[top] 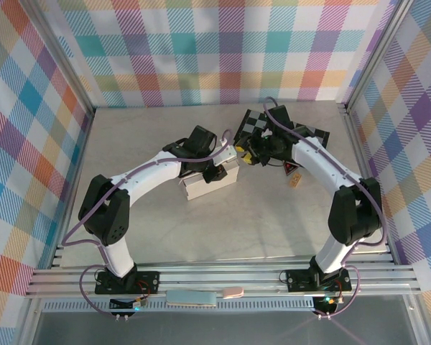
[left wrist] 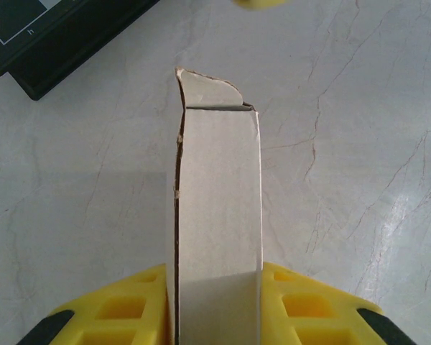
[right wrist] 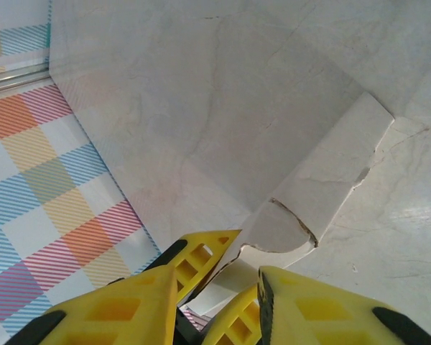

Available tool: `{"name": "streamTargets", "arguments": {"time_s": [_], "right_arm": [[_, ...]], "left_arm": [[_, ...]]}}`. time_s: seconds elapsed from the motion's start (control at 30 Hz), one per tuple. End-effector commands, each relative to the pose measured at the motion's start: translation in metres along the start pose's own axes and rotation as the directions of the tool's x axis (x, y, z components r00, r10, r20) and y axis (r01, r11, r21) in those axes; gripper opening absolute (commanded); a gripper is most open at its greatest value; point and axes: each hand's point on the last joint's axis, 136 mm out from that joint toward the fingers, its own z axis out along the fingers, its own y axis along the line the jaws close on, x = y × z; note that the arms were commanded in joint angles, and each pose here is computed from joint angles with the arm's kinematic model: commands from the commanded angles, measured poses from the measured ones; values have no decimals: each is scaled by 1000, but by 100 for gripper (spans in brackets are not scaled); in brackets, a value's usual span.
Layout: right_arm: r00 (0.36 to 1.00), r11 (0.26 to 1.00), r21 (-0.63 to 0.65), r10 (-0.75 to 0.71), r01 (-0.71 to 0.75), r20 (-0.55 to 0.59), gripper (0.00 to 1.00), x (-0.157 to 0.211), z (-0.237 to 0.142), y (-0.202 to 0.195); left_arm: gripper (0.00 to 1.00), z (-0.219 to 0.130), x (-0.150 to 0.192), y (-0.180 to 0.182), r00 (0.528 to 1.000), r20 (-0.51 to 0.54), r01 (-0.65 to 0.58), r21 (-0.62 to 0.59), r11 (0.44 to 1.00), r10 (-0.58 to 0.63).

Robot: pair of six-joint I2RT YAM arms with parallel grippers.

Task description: Fold the paper box

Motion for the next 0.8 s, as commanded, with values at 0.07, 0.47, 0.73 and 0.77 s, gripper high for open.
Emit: {"name": "streamTargets", "arguments": {"time_s": [0.07,0.47,0.73,0.77], "right_arm": [[997,998,31,55,-53,-52,31,3,5,-1],[994,990,114,88,-80,-70,31,4,14,-23],[995,992,100,80,-74,-59,29,3,15,-21],[996,993,98,77,-72,-53,29,2,13,-20]], "left_arm": [[27,6,16,-1,998,-60,31,22,999,-29],[27,5,14,1,998,-57,32,15,999,-31],[27,6,15,0,998,-59,34,19,999,-33],[27,6,15,0,998,-60,34,20,999,-32]]}}
